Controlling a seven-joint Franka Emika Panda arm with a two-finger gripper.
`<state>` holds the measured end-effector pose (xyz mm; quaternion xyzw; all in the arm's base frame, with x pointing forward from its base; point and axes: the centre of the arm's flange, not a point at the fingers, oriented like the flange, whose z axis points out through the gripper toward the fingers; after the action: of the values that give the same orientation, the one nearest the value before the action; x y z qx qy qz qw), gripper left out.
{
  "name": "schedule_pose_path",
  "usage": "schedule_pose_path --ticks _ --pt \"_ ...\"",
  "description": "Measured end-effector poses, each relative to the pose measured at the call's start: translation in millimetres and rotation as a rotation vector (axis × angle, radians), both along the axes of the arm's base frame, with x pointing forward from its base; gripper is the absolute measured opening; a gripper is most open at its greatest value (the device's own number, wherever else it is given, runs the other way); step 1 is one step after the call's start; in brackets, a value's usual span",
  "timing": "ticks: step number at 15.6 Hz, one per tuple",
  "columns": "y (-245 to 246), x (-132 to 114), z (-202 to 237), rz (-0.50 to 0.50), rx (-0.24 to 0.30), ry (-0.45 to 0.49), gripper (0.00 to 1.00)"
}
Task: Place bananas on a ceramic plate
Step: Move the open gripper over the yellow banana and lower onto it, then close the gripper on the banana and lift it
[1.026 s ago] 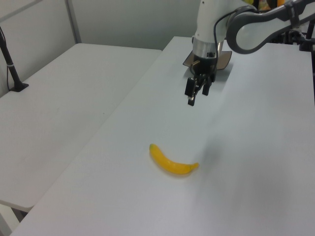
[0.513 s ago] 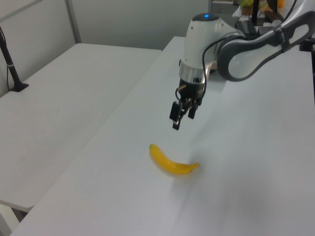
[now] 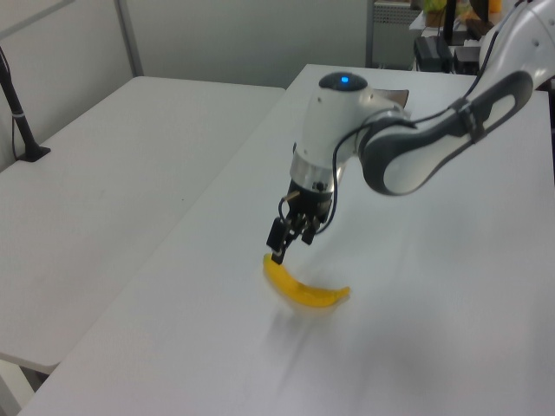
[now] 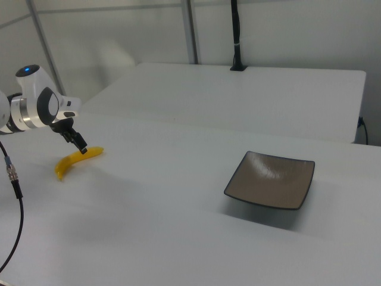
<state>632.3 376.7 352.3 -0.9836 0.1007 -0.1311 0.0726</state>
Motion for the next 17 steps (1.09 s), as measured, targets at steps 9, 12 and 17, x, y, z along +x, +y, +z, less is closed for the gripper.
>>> schedule_pose_path --ticks 9,12,17 --pt "34.1 -9.3 -51.4 -0.009 -0.047 -0.003 0.87" --pt "35.7 -9.4 -50.6 -0.009 -0.062 -0.021 0.41" --pt "35.6 -9.2 -50.3 0.007 -0.086 -0.04 0.3"
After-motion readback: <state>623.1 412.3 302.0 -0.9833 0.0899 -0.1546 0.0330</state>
